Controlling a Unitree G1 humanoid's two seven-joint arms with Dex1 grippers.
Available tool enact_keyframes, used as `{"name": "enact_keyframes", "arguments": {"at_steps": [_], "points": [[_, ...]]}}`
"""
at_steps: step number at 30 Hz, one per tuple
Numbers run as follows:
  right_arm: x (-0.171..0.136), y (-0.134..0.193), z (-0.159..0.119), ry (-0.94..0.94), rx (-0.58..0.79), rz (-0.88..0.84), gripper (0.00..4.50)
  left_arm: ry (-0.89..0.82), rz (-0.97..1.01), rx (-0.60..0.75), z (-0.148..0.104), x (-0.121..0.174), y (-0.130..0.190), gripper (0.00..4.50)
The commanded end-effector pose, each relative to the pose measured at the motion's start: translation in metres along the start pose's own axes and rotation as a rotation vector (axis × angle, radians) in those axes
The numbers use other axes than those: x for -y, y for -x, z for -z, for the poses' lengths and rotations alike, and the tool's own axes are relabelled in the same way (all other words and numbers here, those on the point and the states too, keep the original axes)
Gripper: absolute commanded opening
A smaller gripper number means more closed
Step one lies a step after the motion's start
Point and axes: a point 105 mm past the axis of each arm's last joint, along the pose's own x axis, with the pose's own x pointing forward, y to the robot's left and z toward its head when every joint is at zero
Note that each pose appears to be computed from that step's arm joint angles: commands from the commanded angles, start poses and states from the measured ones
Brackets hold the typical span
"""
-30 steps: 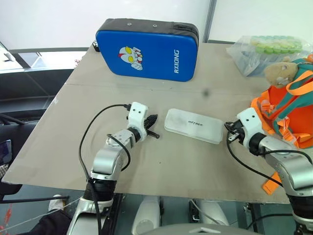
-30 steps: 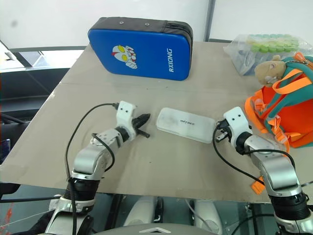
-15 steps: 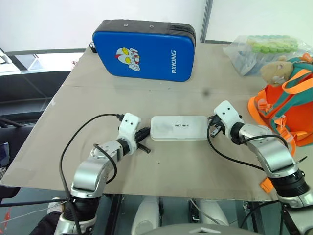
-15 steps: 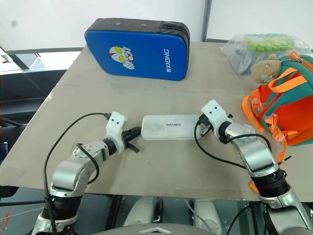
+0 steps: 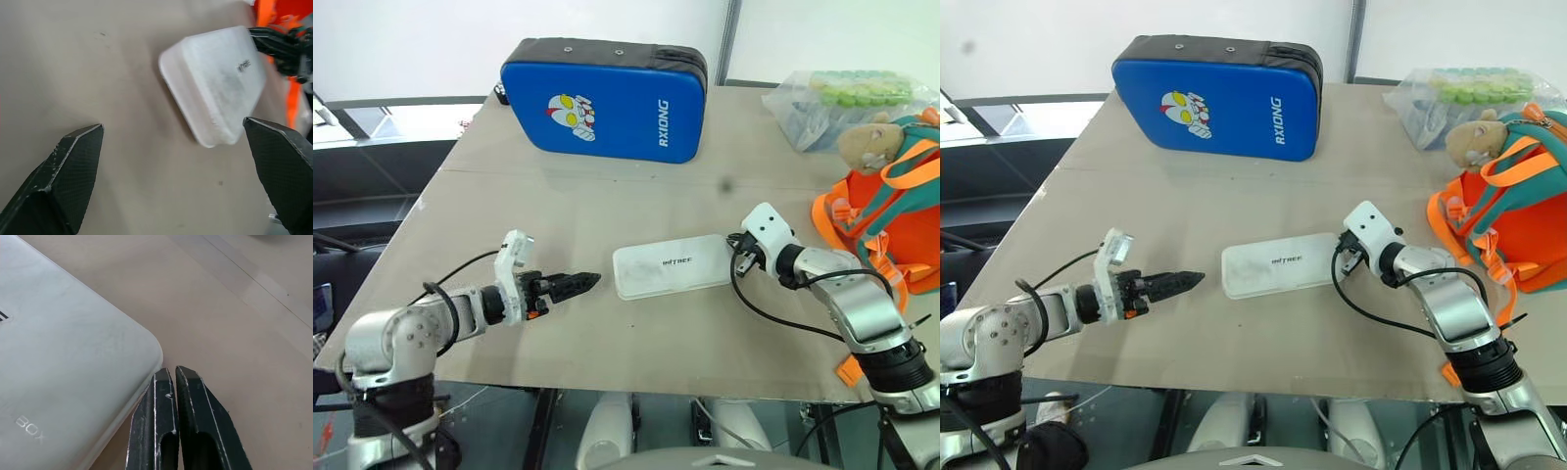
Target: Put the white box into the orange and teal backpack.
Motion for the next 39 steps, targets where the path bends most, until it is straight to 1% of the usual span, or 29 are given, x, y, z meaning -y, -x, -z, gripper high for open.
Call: {"name": "enact_keyframes", "arguments": {"at_steps": [1, 5, 10, 13, 16, 17, 18, 19, 20, 21, 22, 24, 25, 28, 29, 30, 31, 32, 33, 35, 36, 37, 39], "points": [[-0.001, 0.007, -0.015, 0.021, 0.058, 0.003, 0.0, 0.053, 0.06, -0.024, 0.002, 0.009, -0.014, 4.44], [-0.012, 0.007, -0.012, 0.03, 0.047, -0.04, 0.0, 0.09, 0.073, -0.058, 0.012, 0.011, -0.035, 4.44], [-0.032, 0.0, -0.015, 0.033, 0.055, -0.137, 0.0, 0.134, 0.085, -0.053, 0.017, 0.012, -0.054, 4.44], [-0.044, -0.004, -0.017, 0.032, 0.066, -0.187, 0.0, 0.153, 0.113, -0.047, 0.02, 0.018, -0.061, 4.44], [-0.046, -0.007, -0.017, 0.03, 0.069, -0.192, 0.0, 0.159, 0.14, -0.039, 0.021, 0.024, -0.065, 4.44], [-0.045, -0.008, -0.017, 0.027, 0.071, -0.188, 0.0, 0.159, 0.14, -0.037, 0.021, 0.024, -0.065, 3.93], [-0.044, -0.008, -0.017, 0.025, 0.074, -0.182, 0.0, 0.157, 0.138, -0.035, 0.021, 0.024, -0.065, 3.65], [-0.042, -0.007, -0.017, 0.023, 0.08, -0.171, 0.0, 0.159, 0.137, -0.03, 0.02, 0.024, -0.065, 3.15], [-0.039, -0.005, -0.018, 0.021, 0.089, -0.158, 0.0, 0.163, 0.139, -0.023, 0.02, 0.025, -0.065, 2.79], [-0.033, -0.002, -0.021, 0.012, 0.113, -0.129, 0.0, 0.165, 0.138, -0.018, 0.019, 0.024, -0.064, 2.22], [-0.026, 0.004, -0.023, -0.013, 0.134, -0.099, 0.0, 0.163, 0.137, -0.014, 0.019, 0.024, -0.064, 1.84], [-0.014, 0.018, -0.023, -0.072, 0.159, -0.063, 0.0, 0.161, 0.142, 0.005, 0.017, 0.025, -0.062, 1.3], [-0.008, 0.027, -0.023, -0.087, 0.169, -0.043, 0.0, 0.163, 0.148, 0.02, 0.014, 0.026, -0.061, 1.22], [0.002, 0.053, -0.029, -0.139, 0.232, 0.001, 0.74, 0.15, 0.146, 0.028, 0.012, 0.026, -0.06, 1.18], [0.004, 0.065, -0.032, -0.16, 0.263, 0.016, 1.29, 0.148, 0.151, 0.044, 0.009, 0.026, -0.06, 1.17], [0.006, 0.076, -0.033, -0.179, 0.285, 0.038, 1.6, 0.149, 0.161, 0.063, 0.005, 0.028, -0.061, 1.17], [0.008, 0.087, -0.033, -0.197, 0.295, 0.072, 2.06, 0.148, 0.174, 0.084, 0.0, 0.03, -0.062, 1.17], [0.009, 0.098, -0.032, -0.21, 0.294, 0.099, 2.5, 0.145, 0.186, 0.101, -0.004, 0.032, -0.062, 1.17], [0.009, 0.108, -0.028, -0.226, 0.284, 0.129, 3.06, 0.14, 0.198, 0.116, -0.008, 0.034, -0.063, 1.17], [0.007, 0.121, -0.023, -0.254, 0.269, 0.167, 3.97, 0.137, 0.213, 0.134, -0.013, 0.038, -0.063, 1.16], [0.01, 0.131, -0.016, -0.283, 0.246, 0.229, 4.41, 0.131, 0.229, 0.152, -0.018, 0.041, -0.064, 1.16], [0.012, 0.142, -0.007, -0.309, 0.222, 0.292, 4.5, 0.129, 0.25, 0.174, -0.024, 0.045, -0.064, 1.16], [0.013, 0.158, 0.004, -0.349, 0.19, 0.393, 4.5, 0.124, 0.282, 0.204, -0.032, 0.052, -0.064, 1.16]]}}
